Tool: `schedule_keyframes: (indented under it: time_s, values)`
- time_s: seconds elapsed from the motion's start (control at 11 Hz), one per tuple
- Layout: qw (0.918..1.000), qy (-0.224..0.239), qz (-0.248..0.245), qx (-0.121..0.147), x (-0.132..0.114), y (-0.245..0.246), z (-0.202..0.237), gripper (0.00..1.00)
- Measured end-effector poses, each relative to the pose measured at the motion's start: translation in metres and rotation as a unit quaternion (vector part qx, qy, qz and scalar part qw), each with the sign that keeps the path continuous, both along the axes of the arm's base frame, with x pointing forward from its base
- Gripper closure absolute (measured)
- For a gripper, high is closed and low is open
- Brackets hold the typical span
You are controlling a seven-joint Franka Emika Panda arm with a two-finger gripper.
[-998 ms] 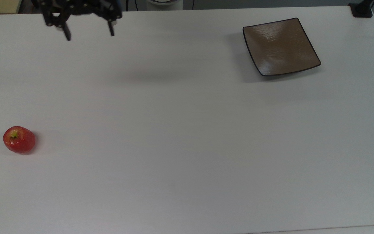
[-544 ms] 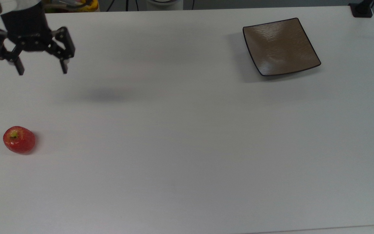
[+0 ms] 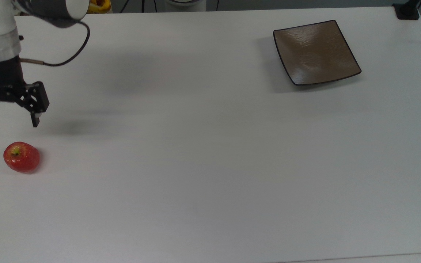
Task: Apples placed on a ceramic plate
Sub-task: 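Move the open gripper over the red apple and lower it, then close the gripper around the red apple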
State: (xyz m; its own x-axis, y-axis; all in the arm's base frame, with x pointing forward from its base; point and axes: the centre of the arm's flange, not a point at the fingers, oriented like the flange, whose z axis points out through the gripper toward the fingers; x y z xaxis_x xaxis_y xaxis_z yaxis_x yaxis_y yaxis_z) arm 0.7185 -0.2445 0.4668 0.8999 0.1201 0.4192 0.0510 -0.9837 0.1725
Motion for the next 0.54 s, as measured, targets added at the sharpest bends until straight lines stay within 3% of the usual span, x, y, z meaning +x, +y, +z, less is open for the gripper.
schedule_keyframes:
  time_s: [0.54]
  values:
    - [0.9990, -0.038, -0.015, -0.017, 0.019, -0.023, -0.084, 0.00]
